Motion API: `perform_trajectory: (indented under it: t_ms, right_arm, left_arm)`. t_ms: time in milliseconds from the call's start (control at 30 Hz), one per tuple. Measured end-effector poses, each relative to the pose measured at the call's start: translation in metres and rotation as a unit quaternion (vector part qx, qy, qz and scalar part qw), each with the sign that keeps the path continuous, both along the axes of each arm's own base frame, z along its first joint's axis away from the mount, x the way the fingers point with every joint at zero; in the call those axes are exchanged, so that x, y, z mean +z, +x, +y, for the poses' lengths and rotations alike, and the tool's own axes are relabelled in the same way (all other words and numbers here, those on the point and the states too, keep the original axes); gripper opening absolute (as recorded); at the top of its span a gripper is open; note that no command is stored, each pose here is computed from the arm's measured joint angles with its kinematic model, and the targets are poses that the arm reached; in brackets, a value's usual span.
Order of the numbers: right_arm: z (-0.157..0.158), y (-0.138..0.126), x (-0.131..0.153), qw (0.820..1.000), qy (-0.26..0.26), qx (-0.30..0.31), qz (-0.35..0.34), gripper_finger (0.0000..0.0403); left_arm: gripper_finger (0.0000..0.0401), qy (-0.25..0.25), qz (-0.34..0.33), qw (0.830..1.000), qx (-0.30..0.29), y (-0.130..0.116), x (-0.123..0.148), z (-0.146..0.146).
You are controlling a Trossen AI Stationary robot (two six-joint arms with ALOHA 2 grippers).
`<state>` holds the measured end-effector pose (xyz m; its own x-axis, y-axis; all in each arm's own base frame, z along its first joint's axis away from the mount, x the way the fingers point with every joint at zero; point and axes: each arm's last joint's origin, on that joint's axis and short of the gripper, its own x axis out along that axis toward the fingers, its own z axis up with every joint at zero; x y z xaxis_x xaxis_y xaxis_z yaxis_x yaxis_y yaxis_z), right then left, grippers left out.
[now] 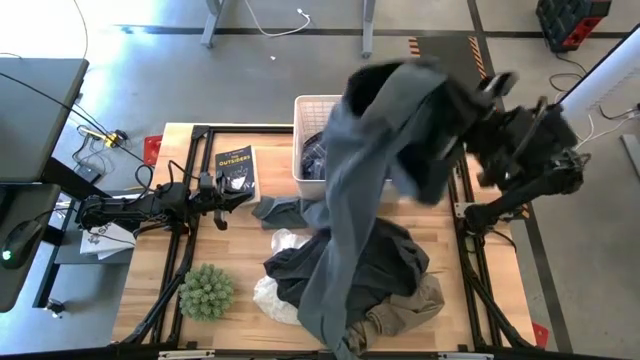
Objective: Sort clothes
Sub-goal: Put the blue pants into the white bin
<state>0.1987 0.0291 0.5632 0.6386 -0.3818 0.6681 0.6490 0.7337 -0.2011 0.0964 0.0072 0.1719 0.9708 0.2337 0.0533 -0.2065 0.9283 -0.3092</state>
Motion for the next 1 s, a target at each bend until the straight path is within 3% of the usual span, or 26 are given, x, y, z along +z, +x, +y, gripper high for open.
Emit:
perform_trajectory:
  t_ms: [100,267,367,467,567,633,800,900,1000]
  right_arm:
    - [-0.032,0.007,-0.004,0.997,0.026,-0.064,0.019,0.0007]
    - [-0.096,0.038,-0.05,0.97,0.152,-0.108,0.158,0.0007]
    - [-0.132,0.058,-0.092,0.924,0.249,-0.113,0.266,0.0007]
    - [-0.161,0.074,-0.136,0.859,0.333,-0.139,0.363,0.0015]
    - [-0.18,0.083,-0.168,0.806,0.366,-0.17,0.432,0.0044]
    - [-0.185,0.088,-0.179,0.789,0.374,-0.178,0.453,0.0075]
    - [-0.183,0.089,-0.172,0.786,0.368,-0.199,0.455,0.0148]
    - [-0.17,0.084,-0.146,0.789,0.36,-0.204,0.455,0.0176]
    - [-0.142,0.079,-0.117,0.797,0.349,-0.165,0.464,0.0186]
  left_arm:
    - [0.001,0.0,0.0,1.0,0.001,0.0,0.0,0.0]
    - [0.001,0.0,0.0,1.0,0.001,0.0,0.0,0.0]
    - [0.001,0.001,0.002,1.0,0.001,0.0,0.0,0.0]
    - [0.001,0.001,0.004,1.0,0.001,0.0,-0.001,0.0]
    - [0.001,0.0,0.004,1.0,0.001,0.0,-0.001,0.0]
    - [0.001,0.0,0.004,1.0,0.0,0.0,-0.001,0.0]
    - [0.001,0.0,0.005,1.0,-0.001,0.0,-0.001,0.0]
    - [0.001,0.0,0.005,1.0,-0.002,0.0,-0.001,0.0]
    - [0.001,0.0,0.006,1.0,-0.006,0.0,-0.001,0.0]
